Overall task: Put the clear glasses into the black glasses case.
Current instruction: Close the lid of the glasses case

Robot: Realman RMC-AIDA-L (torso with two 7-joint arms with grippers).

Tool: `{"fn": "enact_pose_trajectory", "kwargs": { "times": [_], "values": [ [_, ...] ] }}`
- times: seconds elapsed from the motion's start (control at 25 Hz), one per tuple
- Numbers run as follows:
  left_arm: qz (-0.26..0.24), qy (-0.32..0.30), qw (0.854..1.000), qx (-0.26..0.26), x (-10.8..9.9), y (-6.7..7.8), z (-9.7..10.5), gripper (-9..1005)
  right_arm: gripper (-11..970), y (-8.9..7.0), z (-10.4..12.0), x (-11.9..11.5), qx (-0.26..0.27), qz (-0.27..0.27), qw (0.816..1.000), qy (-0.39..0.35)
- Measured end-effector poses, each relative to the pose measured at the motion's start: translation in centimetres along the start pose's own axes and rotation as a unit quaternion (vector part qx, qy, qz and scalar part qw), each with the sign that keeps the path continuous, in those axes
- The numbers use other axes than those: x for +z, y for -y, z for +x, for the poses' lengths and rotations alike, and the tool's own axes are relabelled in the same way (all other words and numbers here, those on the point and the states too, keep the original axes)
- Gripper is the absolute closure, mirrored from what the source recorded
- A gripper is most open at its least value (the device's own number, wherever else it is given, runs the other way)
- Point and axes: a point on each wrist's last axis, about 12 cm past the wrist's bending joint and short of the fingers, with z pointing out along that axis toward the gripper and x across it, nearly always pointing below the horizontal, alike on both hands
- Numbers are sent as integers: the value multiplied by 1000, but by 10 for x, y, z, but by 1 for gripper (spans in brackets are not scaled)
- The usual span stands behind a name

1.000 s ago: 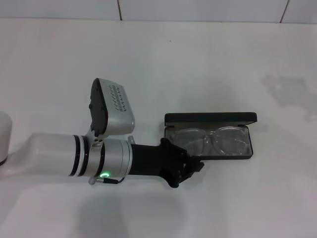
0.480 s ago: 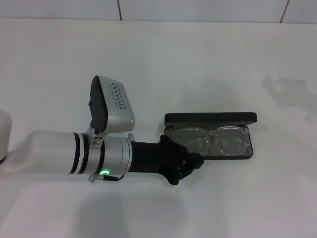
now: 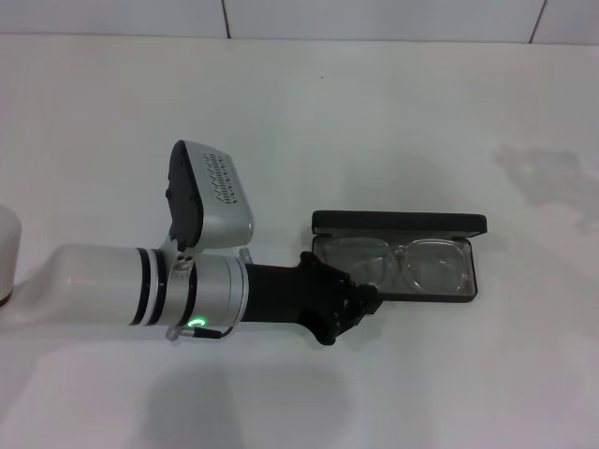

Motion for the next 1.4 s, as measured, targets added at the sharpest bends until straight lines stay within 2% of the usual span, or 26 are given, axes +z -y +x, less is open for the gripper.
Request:
{"fn": "enact_pose_trajectory", "kwargs": {
  "times": [0.24, 0.4, 0.52, 0.68, 0.8, 0.84, 0.92, 0.96, 1.0, 1.04, 1.12, 1.24, 1.4],
  "values": [
    [0, 0, 1000, 0, 0, 0, -1, 870, 834, -1, 1, 0, 0, -3, 1000, 0],
    [23, 12, 1000, 0, -1, 5, -9, 870, 834, -1, 1, -1, 1, -2, 1000, 0],
    [60, 28, 998, 1, -7, 11, -23, 870, 834, 0, 2, -4, 1, 2, 1000, 2],
    [86, 69, 994, 16, -30, 15, -53, 869, 834, -1, 3, -7, 0, 1, 1000, 8],
    [60, 100, 993, 28, -47, 8, -71, 869, 834, -1, 5, -9, -1, -2, 1000, 10],
    [60, 100, 993, 28, -47, 8, -71, 869, 834, -1, 6, -9, -1, -4, 1000, 11],
    [32, 117, 992, 30, -53, -4, -83, 868, 834, -2, 8, -10, 2, -10, 1000, 18],
    [21, 118, 992, 27, -51, -13, -87, 868, 834, -3, 9, -10, 4, -11, 1000, 21],
    [21, 118, 992, 27, -51, -13, -87, 868, 834, -3, 10, -11, 7, -15, 1000, 24],
    [18, 109, 994, 24, -43, -20, -91, 868, 834, -3, 10, -11, 7, -15, 1000, 24],
    [22, 96, 995, 24, -32, -25, -94, 852, 834, -3, 14, -14, 13, -15, 999, 29],
    [31, 76, 996, 27, -17, -29, -94, 804, 834, -4, 17, -17, 15, -15, 999, 30],
    [29, 61, 997, 23, -6, -29, -84, 754, 834, -4, 23, -16, 23, -17, 999, 35]
  ]
}}
